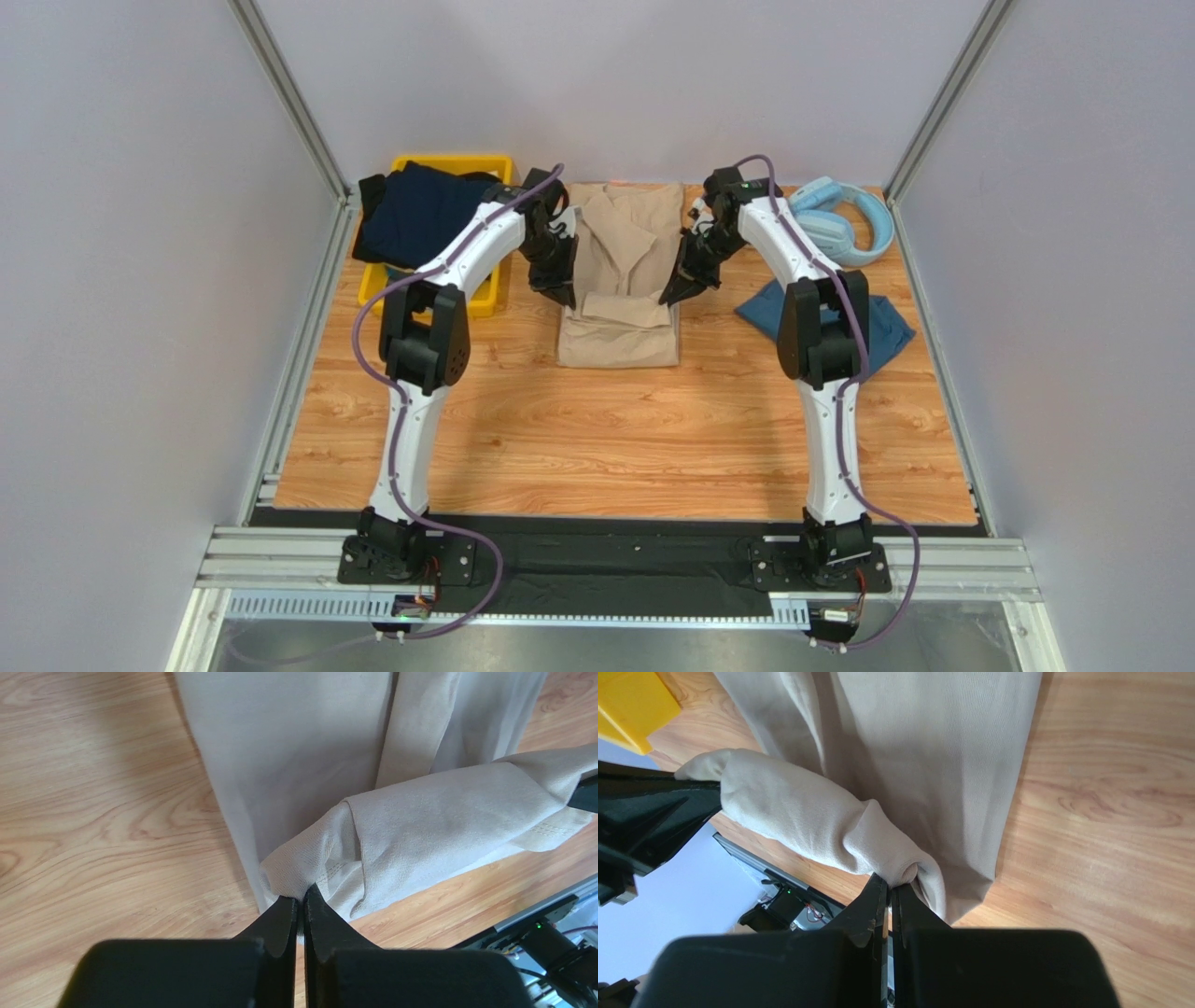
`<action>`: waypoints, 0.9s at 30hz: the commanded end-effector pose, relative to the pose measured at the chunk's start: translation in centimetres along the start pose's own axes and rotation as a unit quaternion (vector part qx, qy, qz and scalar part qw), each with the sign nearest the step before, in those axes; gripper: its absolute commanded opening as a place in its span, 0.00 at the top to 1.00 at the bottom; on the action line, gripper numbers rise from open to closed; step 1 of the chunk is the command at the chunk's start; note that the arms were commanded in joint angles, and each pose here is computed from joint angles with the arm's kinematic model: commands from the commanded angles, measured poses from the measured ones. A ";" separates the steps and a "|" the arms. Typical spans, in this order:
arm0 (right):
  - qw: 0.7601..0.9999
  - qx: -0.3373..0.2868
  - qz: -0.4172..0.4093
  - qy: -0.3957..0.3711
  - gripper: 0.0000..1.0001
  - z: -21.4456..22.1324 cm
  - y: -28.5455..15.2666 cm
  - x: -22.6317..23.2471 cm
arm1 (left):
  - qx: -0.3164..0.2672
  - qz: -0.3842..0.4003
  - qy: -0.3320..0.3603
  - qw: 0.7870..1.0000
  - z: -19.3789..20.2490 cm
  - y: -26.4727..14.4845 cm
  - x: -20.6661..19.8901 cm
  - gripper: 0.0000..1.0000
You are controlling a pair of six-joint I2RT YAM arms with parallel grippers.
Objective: Fold and stack the t-shirts
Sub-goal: Fold the folded rectangular tshirt in 1/3 of the way
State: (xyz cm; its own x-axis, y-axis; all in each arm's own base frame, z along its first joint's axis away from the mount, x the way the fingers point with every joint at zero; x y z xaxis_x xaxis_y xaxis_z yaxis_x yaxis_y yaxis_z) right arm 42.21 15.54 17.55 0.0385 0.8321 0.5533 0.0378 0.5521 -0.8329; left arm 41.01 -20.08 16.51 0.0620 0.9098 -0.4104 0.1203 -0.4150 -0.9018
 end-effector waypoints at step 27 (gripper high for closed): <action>0.983 -0.155 -0.022 0.092 0.72 -5.7 -4.6 -2.3 | -0.201 -0.028 0.004 0.979 -4.5 -5.7 -1.3 0.70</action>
State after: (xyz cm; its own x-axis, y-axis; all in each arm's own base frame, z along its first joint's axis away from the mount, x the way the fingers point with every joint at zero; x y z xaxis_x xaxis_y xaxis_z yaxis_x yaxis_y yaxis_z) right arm 45.71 12.52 15.18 0.2147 0.8333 0.5094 0.1566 0.4854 -0.8601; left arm 44.46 -19.81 14.61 0.0108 0.9355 -0.3531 0.2826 -0.3416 -0.8964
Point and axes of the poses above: each gripper's point midway between its finger pads, its own y axis out along the fingers, its own x axis along the line the jaws close on, z = x × y, the point moved 10 cm from there along -y, back along the fingers, and after that the axes turned 7 degrees about -y, right-handed, at the moved point
